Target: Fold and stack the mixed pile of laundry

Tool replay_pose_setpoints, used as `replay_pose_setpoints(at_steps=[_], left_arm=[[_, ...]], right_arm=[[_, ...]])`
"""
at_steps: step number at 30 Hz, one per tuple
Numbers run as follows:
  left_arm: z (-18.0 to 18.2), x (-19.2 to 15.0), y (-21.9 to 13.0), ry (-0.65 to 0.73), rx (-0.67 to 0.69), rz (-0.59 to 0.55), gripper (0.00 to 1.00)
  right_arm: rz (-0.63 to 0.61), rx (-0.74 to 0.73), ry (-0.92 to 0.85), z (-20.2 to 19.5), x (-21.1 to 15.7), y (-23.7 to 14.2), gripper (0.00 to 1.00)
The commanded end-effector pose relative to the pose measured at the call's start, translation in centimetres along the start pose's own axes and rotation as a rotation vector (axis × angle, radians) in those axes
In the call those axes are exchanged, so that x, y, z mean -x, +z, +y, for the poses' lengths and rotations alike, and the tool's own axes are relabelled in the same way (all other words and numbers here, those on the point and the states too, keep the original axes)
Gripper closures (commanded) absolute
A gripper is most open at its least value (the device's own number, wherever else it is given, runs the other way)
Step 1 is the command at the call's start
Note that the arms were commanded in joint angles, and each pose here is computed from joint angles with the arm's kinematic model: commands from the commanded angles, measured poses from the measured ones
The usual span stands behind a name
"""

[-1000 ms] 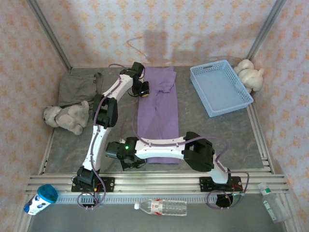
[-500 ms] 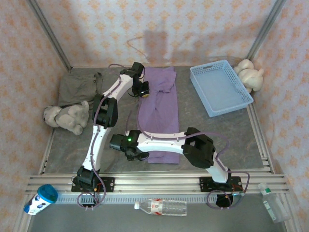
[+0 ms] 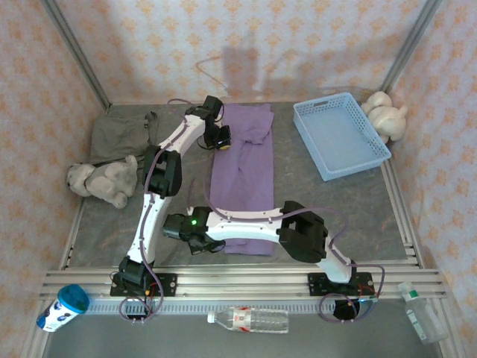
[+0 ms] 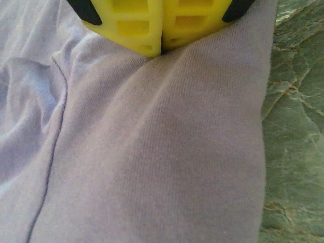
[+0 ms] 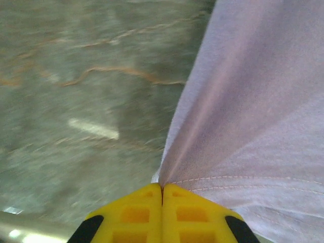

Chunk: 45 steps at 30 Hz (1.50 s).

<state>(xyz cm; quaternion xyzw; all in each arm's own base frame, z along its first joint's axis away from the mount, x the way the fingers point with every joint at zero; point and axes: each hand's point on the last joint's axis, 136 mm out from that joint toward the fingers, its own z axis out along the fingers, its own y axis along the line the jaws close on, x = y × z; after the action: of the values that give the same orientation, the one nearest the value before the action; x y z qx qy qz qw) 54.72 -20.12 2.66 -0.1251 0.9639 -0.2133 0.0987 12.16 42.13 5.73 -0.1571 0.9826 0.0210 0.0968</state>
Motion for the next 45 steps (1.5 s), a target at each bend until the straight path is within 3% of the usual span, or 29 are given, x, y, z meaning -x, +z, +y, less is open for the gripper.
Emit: replay_pose_setpoints(at_steps=[1, 7, 11, 13, 16, 19, 21, 23, 24, 29, 33, 38, 41, 45], left_arm=[[3.1, -2.5, 3.5, -0.05, 0.078, 0.097, 0.97], [3.2, -2.7, 3.5, -0.056, 0.078, 0.102, 0.97], [3.0, -2.7, 3.3, -0.056, 0.073, 0.103, 0.91], [2.6, -2.5, 3.0, -0.056, 0.063, 0.099, 0.8], [1.5, -1.9, 1.6, -0.044, 0.033, 0.079, 0.59], [-0.4, -0.8, -1.0, -0.012, -0.006, 0.042, 0.45], [-1.6, 0.1, -3.3, 0.02, -0.021, 0.002, 0.23], [-2.5, 1.0, -5.8, 0.044, -0.033, -0.039, 0.14], [-3.0, 1.5, -7.3, 0.055, -0.039, -0.066, 0.0], [-3.7, 2.2, -13.7, 0.089, -0.046, -0.15, 0.0], [-3.3, -0.2, -17.0, 0.119, -0.024, -0.14, 0.0], [-0.5, -6.4, -18.3, 0.079, -0.016, -0.091, 0.01], [2.2, -11.5, -19.2, 0.034, -0.001, -0.059, 0.05], [6.4, -20.1, -17.6, -0.046, 0.015, 0.038, 0.1]], right_arm=[[0.057, -0.033, -0.049, 0.2, -2.2, 0.7, 1.0], [0.124, -0.05, -0.013, -0.7, -3.0, 2.8, 0.99], [0.074, -0.02, -0.007, -0.8, -2.0, 1.2, 0.74], [0.039, 0.013, 0.017, -1.0, -1.3, -0.2, 0.58], [-0.005, 0.039, 0.075, -2.4, -0.7, -2.2, 0.49], [-0.04, 0.035, 0.15, -5.0, -0.6, -3.6, 0.38], [-0.054, 0.024, 0.199, -7.1, -0.8, -4.1, 0.33], [-0.059, 0.002, 0.257, -9.2, -1.1, -4.3, 0.3], [-0.063, -0.011, 0.284, -10.4, -1.3, -4.4, 0.29], [-0.079, -0.062, 0.385, -14.8, -2.5, -4.5, 0.23], [-0.072, -0.052, 0.474, -17.0, -4.0, -4.0, 0.21], [-0.064, 0.034, 0.595, -18.3, -5.7, -3.0, 0.2], [-0.064, 0.108, 0.648, -18.4, -6.3, -2.5, 0.2], [-0.06, 0.203, 0.663, -17.5, -6.3, -2.0, 0.22]])
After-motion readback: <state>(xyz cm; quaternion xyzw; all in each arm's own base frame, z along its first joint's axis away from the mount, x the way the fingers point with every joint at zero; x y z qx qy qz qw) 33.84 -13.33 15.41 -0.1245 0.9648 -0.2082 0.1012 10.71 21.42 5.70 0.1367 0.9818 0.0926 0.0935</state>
